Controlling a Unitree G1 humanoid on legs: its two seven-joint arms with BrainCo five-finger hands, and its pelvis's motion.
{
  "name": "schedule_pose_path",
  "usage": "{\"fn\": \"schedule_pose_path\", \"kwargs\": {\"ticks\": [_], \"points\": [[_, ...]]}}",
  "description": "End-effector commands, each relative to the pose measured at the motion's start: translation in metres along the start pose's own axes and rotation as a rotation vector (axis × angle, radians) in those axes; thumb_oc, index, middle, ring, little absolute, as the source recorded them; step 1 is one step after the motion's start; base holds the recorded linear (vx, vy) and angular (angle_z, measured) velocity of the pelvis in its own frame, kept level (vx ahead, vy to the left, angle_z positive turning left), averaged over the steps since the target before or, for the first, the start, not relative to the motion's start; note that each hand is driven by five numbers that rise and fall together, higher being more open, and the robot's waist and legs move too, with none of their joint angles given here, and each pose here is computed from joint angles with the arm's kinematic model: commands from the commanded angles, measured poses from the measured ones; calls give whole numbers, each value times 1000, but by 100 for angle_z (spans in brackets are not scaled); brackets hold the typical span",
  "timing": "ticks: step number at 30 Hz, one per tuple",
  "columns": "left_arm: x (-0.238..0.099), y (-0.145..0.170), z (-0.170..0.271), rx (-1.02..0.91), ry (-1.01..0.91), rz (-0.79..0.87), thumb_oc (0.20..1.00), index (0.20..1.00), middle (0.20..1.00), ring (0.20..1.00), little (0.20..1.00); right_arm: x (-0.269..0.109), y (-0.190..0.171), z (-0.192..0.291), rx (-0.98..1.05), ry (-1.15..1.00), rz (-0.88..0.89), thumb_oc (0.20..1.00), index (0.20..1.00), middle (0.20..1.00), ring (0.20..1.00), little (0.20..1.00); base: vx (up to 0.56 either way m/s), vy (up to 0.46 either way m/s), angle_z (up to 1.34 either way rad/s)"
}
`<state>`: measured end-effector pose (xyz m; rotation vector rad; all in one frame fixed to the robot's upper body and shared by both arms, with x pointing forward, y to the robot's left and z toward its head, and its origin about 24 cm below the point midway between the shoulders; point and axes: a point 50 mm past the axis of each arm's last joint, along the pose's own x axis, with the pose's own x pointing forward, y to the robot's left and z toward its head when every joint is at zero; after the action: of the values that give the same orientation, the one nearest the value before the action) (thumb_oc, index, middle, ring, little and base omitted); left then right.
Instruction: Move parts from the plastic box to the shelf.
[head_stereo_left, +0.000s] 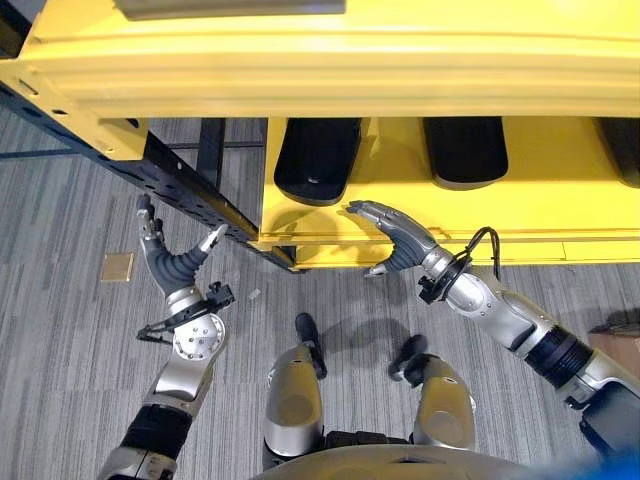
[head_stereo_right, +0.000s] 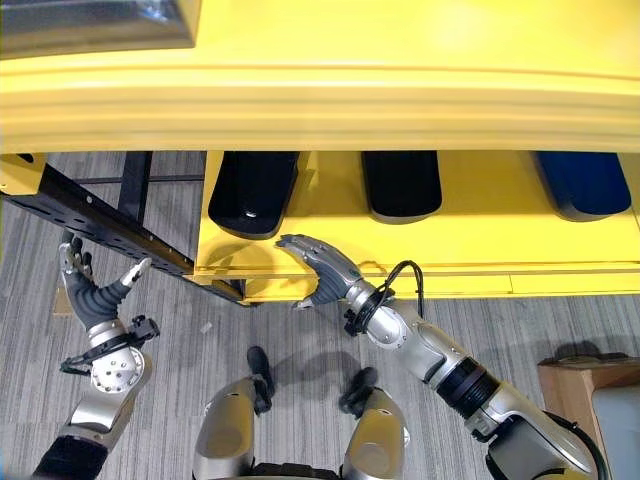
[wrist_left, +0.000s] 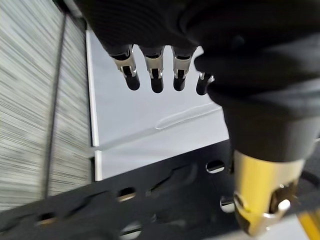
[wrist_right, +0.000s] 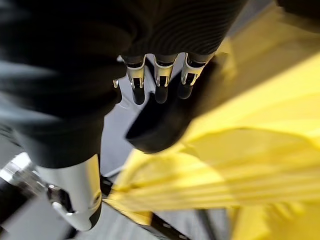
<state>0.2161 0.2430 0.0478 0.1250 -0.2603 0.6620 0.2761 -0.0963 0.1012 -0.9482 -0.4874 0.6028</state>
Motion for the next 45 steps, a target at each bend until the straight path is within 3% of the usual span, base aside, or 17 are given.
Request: {"fn": "schedule_pose_path", "kwargs": {"ticks": [1, 13, 21, 26, 31, 45], "points": [[6, -6, 14, -57, -64, -61, 1000, 1000, 1000, 1000, 1000, 9, -5, 1, 31, -13, -13, 1000, 1000, 1000, 1000, 1000, -92, -222, -19], [11, 7, 10, -95, 5, -23, 1000, 1000, 1000, 1000, 1000, 30, -6, 7, -53, -58, 64, 1000, 1000, 1000, 1000, 1000, -79, -136, -15], [5, 5, 4, -98, 73, -43, 1000, 1000, 1000, 1000, 1000, 30, -10, 0, -53, -56, 137, 1000, 1000, 1000, 1000, 1000, -15, 434, -48], [-2, -11, -5, -82, 138, -150, 1000, 1000, 1000, 1000, 1000, 14, -5, -16, 19, 56, 108, 1000, 1000, 1000, 1000, 1000, -5, 379, 2], [-4, -6, -6, -78, 139, -173, 1000, 1000, 1000, 1000, 1000, -1, -9, -19, 7, 82, 65, 1000, 1000, 1000, 1000, 1000, -73, 140, 40], [9, -4, 9, -93, 94, -151, 1000, 1000, 1000, 1000, 1000, 23, -32, -20, -108, 64, 21, 1000, 1000, 1000, 1000, 1000, -88, -27, 10]]}}
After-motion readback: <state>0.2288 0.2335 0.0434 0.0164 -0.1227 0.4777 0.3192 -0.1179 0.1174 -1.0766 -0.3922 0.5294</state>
